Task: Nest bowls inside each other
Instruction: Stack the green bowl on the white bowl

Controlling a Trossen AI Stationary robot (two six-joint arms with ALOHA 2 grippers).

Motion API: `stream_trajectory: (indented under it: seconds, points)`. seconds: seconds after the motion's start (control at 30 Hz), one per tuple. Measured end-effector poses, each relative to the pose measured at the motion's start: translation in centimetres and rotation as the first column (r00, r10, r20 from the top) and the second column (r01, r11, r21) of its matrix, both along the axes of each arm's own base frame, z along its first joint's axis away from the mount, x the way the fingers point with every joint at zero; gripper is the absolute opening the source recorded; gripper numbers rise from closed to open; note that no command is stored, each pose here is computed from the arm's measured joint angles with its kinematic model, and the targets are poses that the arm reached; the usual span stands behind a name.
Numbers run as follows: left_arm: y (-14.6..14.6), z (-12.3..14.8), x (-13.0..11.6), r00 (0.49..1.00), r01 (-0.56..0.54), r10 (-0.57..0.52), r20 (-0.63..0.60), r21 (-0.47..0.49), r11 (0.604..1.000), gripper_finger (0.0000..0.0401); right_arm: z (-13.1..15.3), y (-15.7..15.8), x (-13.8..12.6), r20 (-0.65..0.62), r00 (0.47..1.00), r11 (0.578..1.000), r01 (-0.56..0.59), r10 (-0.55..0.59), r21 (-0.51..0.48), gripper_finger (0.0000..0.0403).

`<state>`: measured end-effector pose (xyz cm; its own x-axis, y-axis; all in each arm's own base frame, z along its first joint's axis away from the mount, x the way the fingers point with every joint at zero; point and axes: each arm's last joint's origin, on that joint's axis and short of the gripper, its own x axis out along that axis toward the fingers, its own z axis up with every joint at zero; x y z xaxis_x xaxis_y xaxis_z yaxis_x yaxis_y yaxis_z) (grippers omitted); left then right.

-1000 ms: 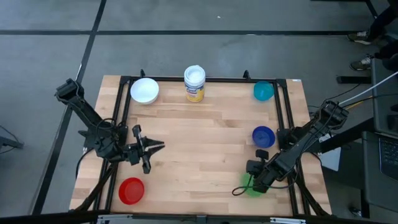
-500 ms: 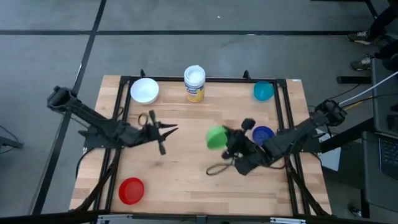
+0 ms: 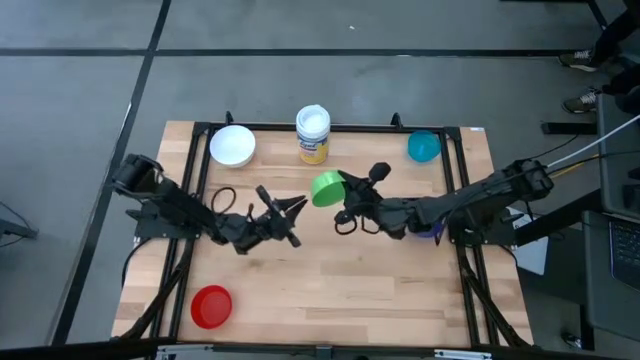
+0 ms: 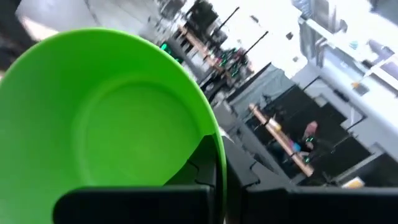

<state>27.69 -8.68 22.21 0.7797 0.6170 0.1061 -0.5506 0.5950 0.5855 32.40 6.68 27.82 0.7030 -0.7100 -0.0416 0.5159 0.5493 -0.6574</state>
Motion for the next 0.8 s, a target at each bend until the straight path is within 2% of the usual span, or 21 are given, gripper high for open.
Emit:
stream_trajectory:
  seconds: [0.13,0.33,0.57,0.8]
  points:
    - [-0.5,0.8,1.2,1.000,-0.025,0.025,0.019,0.009,1.000,0.0055,-0.2,-0.6,0.7,0.000,1.000,0.999,0.009,-0.009,-0.042,0.0001]
    - [-0.7,2.4,1.8,0.997,-0.042,0.043,0.070,-0.009,0.999,0.0077,-1.9,-2.0,2.0,-0.044,0.998,0.997,0.039,-0.042,-0.065,0.0000]
    - [0.5,2.4,1.9,0.971,-0.229,0.234,0.056,-0.074,0.971,0.0094,-2.5,-3.4,3.1,-0.023,0.996,0.990,0.079,-0.083,-0.112,0.0000]
    - [1.6,2.4,2.1,0.956,-0.284,0.288,0.052,-0.082,0.955,0.0099,-2.4,-4.1,3.9,-0.044,0.996,0.987,0.075,-0.082,-0.139,0.0000]
